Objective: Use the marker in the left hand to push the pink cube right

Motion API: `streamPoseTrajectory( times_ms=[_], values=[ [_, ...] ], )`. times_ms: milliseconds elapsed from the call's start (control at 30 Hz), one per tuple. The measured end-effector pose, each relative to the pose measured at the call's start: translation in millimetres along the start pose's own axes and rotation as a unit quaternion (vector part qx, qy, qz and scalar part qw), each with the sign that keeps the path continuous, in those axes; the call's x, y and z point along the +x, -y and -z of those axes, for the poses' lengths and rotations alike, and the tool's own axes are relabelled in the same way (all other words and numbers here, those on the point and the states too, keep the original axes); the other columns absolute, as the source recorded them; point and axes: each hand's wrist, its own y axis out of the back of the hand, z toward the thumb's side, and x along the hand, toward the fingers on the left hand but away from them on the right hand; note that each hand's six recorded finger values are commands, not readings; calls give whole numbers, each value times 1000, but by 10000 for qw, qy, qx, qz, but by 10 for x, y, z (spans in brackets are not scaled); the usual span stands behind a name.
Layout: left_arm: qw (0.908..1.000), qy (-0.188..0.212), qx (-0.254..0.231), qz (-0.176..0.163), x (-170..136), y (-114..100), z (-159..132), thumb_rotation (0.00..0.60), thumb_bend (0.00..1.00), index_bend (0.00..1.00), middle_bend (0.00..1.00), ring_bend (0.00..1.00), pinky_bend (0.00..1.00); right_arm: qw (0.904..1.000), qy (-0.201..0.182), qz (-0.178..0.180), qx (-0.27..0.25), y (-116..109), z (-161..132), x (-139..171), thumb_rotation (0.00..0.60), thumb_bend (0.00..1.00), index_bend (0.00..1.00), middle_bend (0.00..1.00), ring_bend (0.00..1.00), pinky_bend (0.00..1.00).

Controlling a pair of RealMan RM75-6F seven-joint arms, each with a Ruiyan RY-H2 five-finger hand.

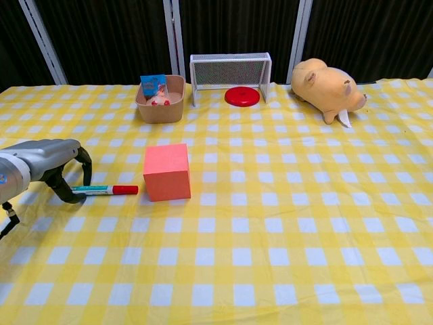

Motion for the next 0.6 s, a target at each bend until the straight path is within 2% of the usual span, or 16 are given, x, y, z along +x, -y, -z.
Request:
streamPoseTrajectory(
  times_ms=[200,600],
  values=[
    [10000,2,-6,-5,-11,12,-5,600,456,629,162,35,119,10000,0,-4,-4,4,1,-1,600,320,0,0,0,0],
    [9996,9,-163,-251,-73,-150,32,600,466,634,170,35,119,10000,-2,-3,4,6,-2,0,600,321,0,0,0,0]
  ],
)
